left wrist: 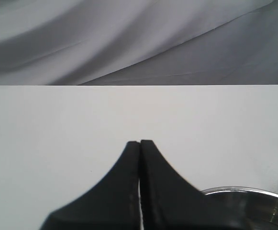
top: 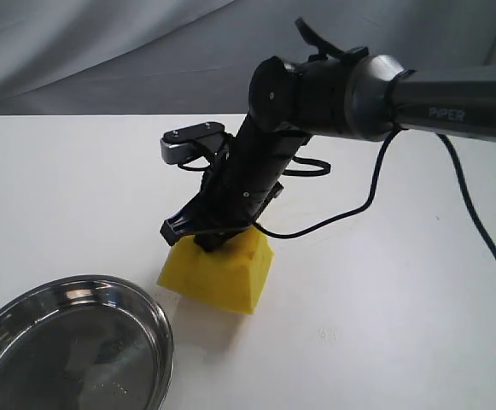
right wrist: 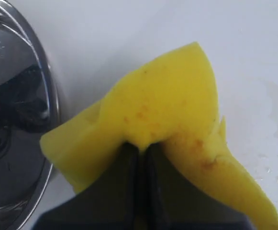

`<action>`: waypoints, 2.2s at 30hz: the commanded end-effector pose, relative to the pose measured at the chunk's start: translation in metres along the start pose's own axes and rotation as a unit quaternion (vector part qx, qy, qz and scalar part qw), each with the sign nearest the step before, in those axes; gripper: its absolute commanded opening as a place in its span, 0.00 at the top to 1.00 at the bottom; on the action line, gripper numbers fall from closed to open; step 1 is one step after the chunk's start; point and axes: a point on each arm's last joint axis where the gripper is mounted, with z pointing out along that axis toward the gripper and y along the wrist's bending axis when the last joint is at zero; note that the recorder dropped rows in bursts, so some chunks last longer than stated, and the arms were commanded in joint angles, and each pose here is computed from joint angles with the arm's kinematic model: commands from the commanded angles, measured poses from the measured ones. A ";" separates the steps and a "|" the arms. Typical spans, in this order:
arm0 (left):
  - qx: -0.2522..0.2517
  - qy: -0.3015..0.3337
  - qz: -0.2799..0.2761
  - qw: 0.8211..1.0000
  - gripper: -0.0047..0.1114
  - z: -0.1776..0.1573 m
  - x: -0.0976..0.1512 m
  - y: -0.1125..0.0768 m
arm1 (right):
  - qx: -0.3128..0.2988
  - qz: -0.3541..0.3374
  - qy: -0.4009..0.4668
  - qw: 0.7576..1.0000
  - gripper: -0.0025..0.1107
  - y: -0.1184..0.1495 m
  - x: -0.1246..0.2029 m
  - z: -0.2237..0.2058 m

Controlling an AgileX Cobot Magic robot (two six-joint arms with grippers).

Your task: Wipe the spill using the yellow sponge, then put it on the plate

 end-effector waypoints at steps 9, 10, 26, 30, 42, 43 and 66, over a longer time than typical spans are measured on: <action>-0.001 0.000 -0.002 1.000 0.96 0.000 0.001 0.000 | 0.001 0.036 0.023 0.999 0.53 -0.004 0.004 0.007; -0.001 0.000 -0.002 1.000 0.96 0.000 0.001 0.000 | 0.001 0.035 0.025 0.999 0.50 -0.003 0.004 0.007; -0.001 0.000 -0.002 1.000 0.96 0.000 0.001 0.000 | 0.111 -0.046 -0.076 0.990 0.47 0.001 -0.008 -0.071; -0.001 0.000 -0.002 1.000 0.96 0.000 0.001 0.000 | 0.151 0.000 -0.043 0.988 0.47 -0.019 -0.003 -0.062; -0.001 0.000 -0.002 1.000 0.96 0.000 0.001 0.000 | 0.127 0.009 0.065 0.990 0.53 -0.044 0.013 0.002; -0.001 0.000 -0.002 1.000 0.96 0.000 0.001 0.000 | 0.127 0.010 0.070 0.989 0.54 -0.045 0.014 0.005; -0.001 0.000 -0.002 1.000 0.96 0.000 0.001 0.000 | 0.146 -0.014 -0.032 0.989 0.98 -0.025 -0.001 -0.065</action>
